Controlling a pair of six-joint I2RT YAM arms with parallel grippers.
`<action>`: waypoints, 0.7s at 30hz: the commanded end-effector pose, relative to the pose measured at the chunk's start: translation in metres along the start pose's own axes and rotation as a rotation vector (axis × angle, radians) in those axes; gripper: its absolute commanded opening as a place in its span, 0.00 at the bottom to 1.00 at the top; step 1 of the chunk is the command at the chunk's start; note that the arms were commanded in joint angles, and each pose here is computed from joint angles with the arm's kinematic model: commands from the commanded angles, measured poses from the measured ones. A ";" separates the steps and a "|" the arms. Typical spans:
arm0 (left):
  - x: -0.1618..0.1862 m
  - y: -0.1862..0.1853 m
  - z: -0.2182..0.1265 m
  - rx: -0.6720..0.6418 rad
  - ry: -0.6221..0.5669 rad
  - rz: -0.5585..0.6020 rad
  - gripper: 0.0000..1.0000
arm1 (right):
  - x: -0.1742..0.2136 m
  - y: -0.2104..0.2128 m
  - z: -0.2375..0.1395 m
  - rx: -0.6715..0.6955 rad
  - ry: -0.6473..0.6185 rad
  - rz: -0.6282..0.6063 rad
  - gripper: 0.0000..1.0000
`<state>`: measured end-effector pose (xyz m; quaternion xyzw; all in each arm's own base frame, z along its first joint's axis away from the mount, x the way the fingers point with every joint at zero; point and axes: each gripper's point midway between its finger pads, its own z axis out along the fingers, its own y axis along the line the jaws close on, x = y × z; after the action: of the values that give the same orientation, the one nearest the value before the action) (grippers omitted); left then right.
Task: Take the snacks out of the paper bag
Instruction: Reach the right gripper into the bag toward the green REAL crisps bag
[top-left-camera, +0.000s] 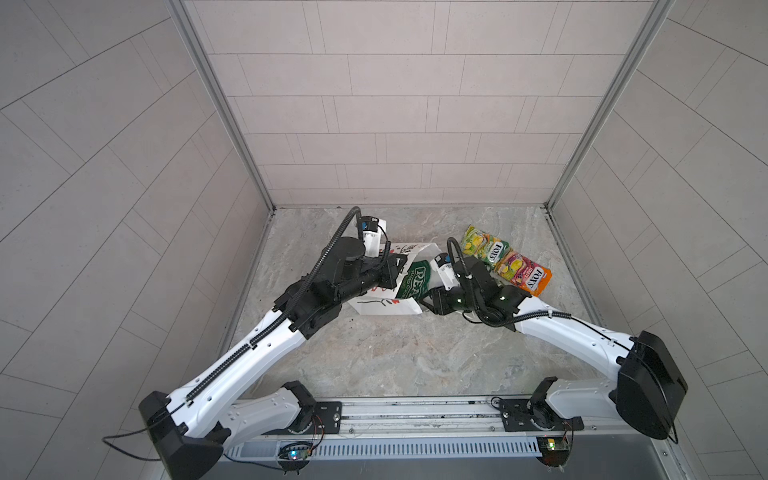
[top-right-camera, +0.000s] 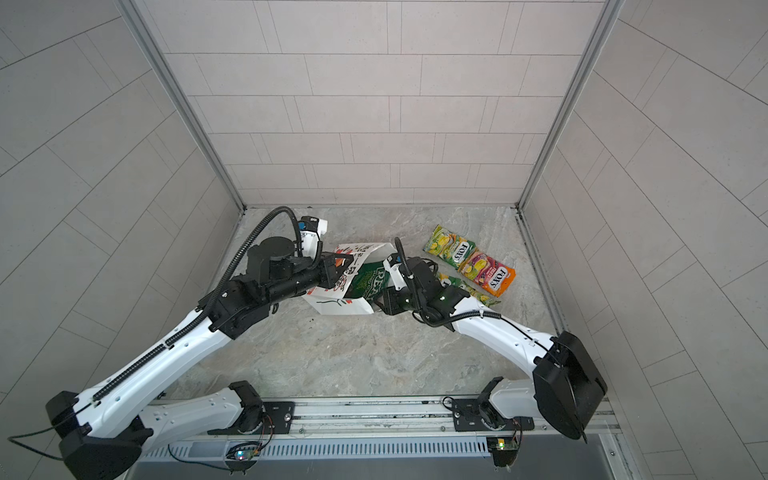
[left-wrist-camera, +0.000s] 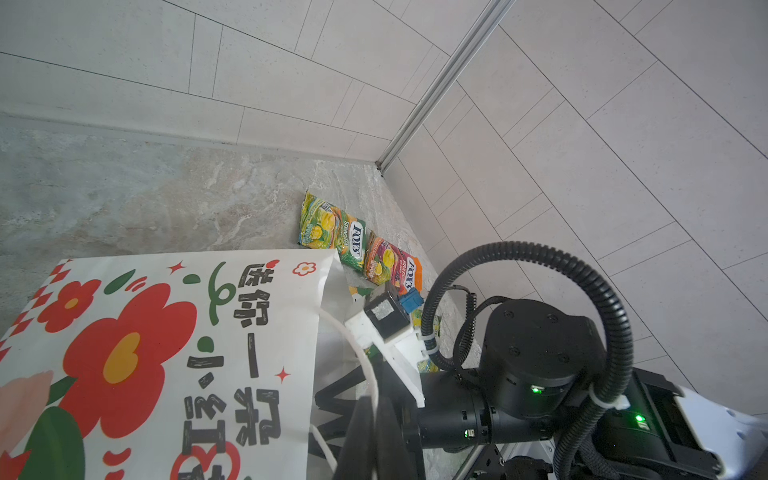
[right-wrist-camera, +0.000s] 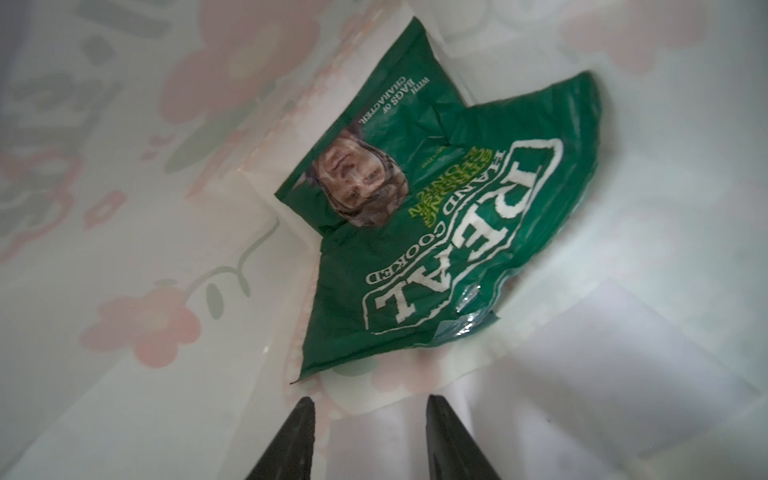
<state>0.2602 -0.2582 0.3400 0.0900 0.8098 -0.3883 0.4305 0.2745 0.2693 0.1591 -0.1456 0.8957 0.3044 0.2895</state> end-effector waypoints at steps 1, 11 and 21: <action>0.000 -0.005 0.003 0.030 -0.003 0.004 0.00 | 0.000 -0.013 0.000 0.109 0.017 -0.007 0.46; 0.003 -0.007 0.007 0.050 0.009 -0.009 0.00 | -0.001 -0.037 0.007 0.284 0.027 0.066 0.50; 0.003 -0.008 0.008 0.054 0.008 -0.011 0.00 | -0.004 -0.043 0.019 0.312 0.011 0.124 0.56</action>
<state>0.2596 -0.2658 0.3384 0.0957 0.8073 -0.4026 0.4208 0.2997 0.2450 0.1287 -0.0581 0.9407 0.1798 0.2818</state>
